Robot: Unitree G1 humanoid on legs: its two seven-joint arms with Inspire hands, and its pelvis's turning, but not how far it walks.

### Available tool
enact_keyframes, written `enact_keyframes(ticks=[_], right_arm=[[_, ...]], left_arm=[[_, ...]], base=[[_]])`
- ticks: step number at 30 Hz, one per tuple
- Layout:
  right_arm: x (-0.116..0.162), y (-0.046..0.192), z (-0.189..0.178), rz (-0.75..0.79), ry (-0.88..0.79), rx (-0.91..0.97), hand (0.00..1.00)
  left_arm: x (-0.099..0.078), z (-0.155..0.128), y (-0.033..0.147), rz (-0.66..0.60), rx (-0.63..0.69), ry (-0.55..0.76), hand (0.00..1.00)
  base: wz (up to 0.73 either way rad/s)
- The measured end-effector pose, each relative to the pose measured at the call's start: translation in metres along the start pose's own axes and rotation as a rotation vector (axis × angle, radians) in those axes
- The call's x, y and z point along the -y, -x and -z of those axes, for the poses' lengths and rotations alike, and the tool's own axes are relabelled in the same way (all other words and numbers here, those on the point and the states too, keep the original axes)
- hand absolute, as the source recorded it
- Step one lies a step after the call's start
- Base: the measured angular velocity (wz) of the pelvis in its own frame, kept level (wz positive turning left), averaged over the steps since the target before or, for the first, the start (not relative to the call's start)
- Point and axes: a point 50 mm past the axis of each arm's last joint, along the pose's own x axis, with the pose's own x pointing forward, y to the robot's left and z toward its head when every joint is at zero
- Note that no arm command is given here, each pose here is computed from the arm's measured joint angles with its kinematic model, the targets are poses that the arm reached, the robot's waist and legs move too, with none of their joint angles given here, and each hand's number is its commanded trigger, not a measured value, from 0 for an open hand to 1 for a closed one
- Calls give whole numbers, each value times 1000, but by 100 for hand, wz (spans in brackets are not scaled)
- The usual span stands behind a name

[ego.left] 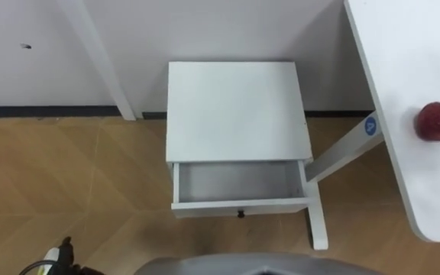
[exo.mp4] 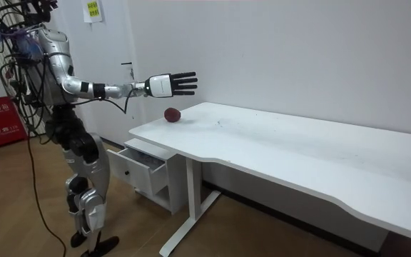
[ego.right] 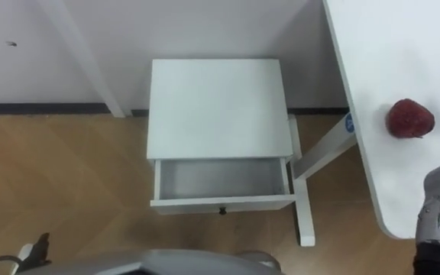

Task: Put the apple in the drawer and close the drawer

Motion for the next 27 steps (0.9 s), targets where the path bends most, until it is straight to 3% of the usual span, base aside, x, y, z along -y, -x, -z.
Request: enact_keyframes(ticks=[10,27], right_arm=[[-10,14,22,-207,164,-38,0],[3,29,60,-306,324,-168,0]], left_arm=[[-3,2,1,13,7,-10,0],[3,10,4,35,-13,-40,0]], base=[[6],[0]])
